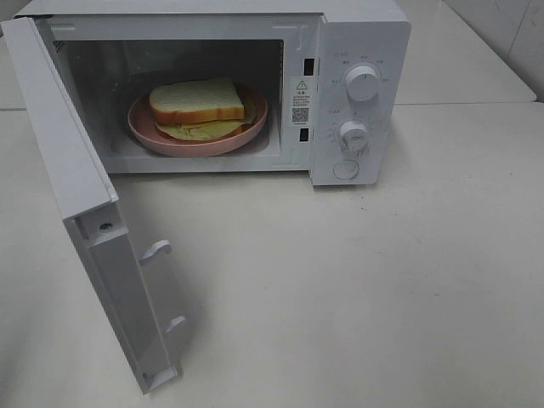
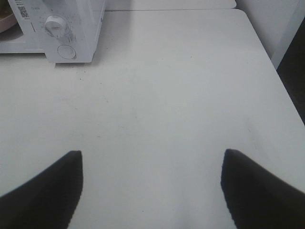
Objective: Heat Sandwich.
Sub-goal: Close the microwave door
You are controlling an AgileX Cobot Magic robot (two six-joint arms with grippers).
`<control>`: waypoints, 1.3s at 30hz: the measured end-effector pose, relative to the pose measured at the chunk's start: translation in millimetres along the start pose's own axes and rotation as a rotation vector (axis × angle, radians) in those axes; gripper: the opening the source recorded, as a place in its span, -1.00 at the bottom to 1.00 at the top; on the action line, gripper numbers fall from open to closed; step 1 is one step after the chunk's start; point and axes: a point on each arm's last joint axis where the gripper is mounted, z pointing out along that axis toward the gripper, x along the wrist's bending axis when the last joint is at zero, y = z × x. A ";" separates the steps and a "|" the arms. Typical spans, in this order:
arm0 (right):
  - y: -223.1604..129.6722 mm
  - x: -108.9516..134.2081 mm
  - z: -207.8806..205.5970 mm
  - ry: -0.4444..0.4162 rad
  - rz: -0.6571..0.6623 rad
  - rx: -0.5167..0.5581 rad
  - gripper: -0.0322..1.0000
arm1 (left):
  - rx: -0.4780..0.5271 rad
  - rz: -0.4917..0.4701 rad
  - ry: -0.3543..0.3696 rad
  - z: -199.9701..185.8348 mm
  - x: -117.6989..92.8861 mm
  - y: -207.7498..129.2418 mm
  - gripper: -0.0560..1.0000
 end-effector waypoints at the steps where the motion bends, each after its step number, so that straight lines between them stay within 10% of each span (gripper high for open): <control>1: 0.0 0.0 0.0 0.000 0.000 0.000 0.55 | 0.000 0.000 0.000 0.0 0.0 0.0 -0.12; 7: 0.0 0.1 0.0 0.001 0.000 0.000 0.55 | 0.010 0.005 0.017 33.0 3.0 0.5 -0.85; 29: 0.0 0.1 0.0 0.001 0.000 0.000 0.55 | -0.253 0.042 0.056 134.3 9.9 -21.5 -0.89; 39: 0.0 0.1 0.0 0.001 0.000 0.000 0.55 | -0.254 0.070 -0.072 167.9 -0.8 -28.8 -0.89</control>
